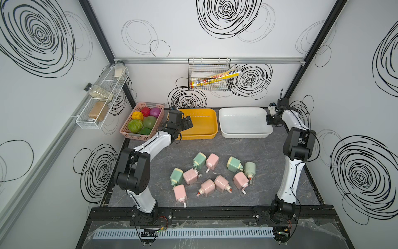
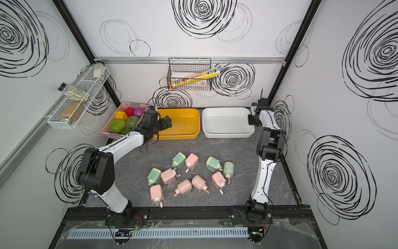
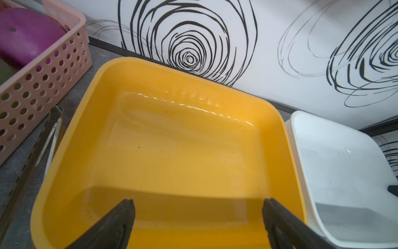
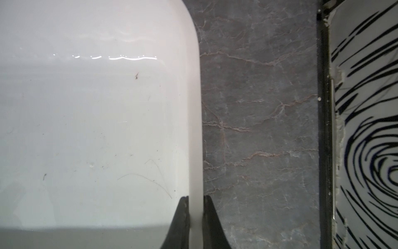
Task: Place the pencil sharpeners by color into the storage box
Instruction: Place the storage box at the center of the board.
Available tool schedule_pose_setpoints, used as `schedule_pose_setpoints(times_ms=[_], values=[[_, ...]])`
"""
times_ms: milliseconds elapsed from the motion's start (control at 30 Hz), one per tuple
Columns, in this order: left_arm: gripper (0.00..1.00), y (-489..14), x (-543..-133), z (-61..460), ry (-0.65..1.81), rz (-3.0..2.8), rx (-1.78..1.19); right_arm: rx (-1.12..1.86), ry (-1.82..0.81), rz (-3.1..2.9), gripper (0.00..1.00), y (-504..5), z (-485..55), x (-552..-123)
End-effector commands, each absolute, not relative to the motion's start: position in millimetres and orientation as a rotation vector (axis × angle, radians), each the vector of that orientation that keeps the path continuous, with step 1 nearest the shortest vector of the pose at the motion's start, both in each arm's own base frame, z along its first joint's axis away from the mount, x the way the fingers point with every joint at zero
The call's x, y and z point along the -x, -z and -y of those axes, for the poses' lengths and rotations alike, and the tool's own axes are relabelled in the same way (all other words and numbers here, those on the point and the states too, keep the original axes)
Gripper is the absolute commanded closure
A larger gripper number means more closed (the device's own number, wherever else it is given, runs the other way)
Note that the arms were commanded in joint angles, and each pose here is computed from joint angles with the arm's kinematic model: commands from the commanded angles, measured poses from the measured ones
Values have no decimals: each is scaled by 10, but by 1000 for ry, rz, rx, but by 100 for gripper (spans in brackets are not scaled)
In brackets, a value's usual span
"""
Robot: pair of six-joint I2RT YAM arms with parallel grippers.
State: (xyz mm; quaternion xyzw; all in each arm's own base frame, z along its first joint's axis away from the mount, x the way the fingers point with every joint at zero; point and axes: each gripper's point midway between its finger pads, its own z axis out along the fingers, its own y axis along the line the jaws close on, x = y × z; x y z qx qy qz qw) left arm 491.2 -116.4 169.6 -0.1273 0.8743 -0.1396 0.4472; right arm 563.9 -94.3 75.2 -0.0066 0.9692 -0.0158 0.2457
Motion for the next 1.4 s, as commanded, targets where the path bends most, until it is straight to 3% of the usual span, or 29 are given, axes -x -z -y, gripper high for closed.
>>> schedule_pose_setpoints(times_ms=[0, 867, 1233, 1300, 1367], values=[[1, -1730, -4976, 1115, 324, -2160, 312, 32, 55, -2693, 89, -552, 809, -5637], [1, -1687, -4994, 1048, 261, -2184, 280, 34, -16, -2720, 76, -605, 574, -5581], [1, -1721, -4975, 1138, 293, -2188, 253, 10, -20, -2657, 47, -871, 534, -5606], [1, -1754, -4932, 1196, 297, -2184, 243, 3, -47, -2628, 33, -981, 489, -5577], [1, -1790, -4877, 1268, 305, -2179, 240, -6, -73, -2587, 10, -1127, 440, -5544]])
